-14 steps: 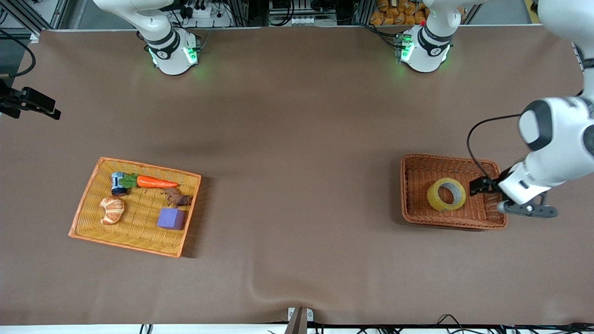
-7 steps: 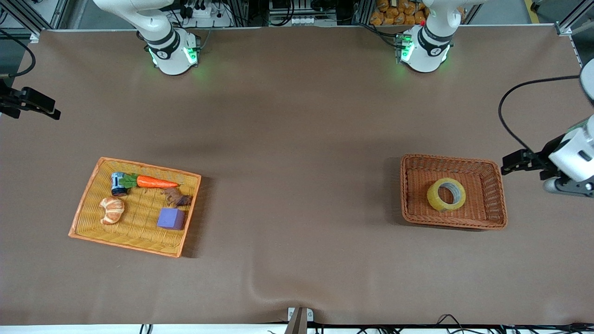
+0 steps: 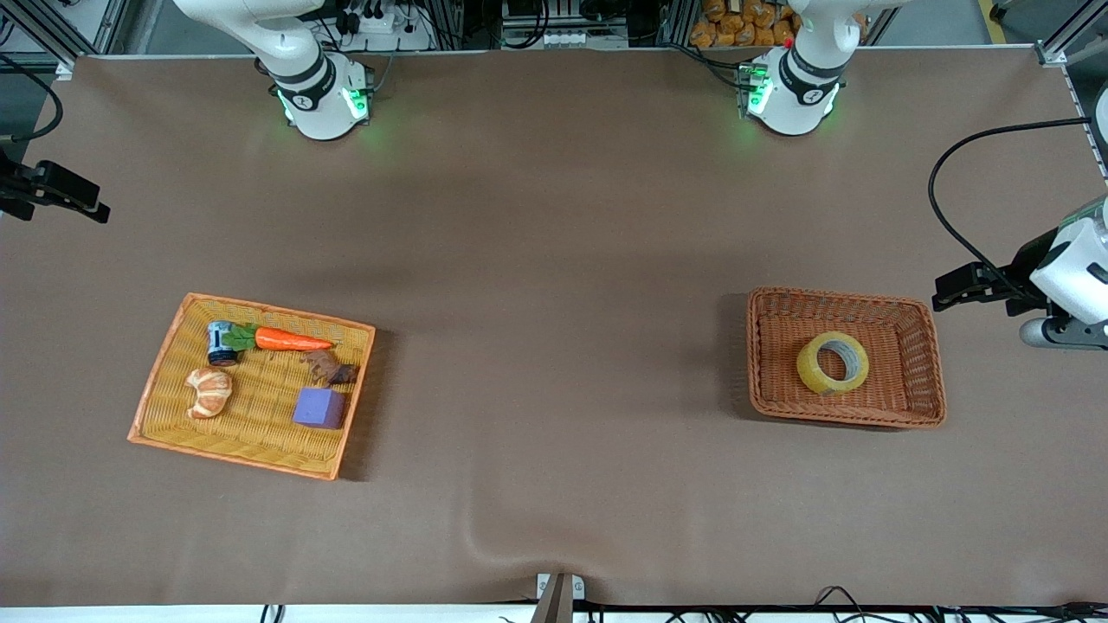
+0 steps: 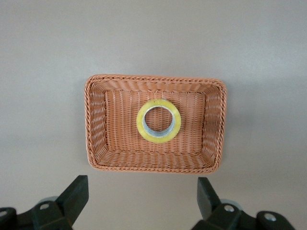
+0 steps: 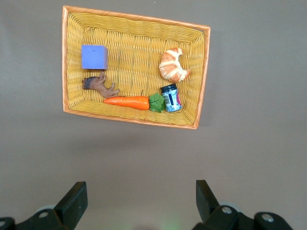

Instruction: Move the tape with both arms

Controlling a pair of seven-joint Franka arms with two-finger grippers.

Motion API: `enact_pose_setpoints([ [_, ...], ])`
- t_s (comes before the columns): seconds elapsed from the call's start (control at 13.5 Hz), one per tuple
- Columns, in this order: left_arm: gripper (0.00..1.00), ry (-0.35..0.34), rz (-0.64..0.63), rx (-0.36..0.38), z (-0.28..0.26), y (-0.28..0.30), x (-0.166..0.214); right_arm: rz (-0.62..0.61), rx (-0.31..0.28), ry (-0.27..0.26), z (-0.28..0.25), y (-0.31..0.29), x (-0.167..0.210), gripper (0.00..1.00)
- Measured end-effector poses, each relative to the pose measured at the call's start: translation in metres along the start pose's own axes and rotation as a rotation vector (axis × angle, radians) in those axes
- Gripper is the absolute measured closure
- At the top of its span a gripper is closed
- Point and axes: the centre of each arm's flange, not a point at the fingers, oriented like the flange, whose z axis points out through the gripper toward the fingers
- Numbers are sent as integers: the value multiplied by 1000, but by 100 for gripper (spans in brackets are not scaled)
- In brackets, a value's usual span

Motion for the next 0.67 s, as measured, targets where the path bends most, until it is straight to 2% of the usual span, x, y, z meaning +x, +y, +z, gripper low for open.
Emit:
enact_pose_setpoints([
  [0.22,0,-7,-10,11,-39,-1,-27,0,0,1,0,0,0,0],
  [0.44,0,23,-11,25,-88,5,-62,0,0,3,-1,0,0,0],
  [0.67,0,3,-11,29,-103,8,-80,0,0,8,-4,0,0,0],
])
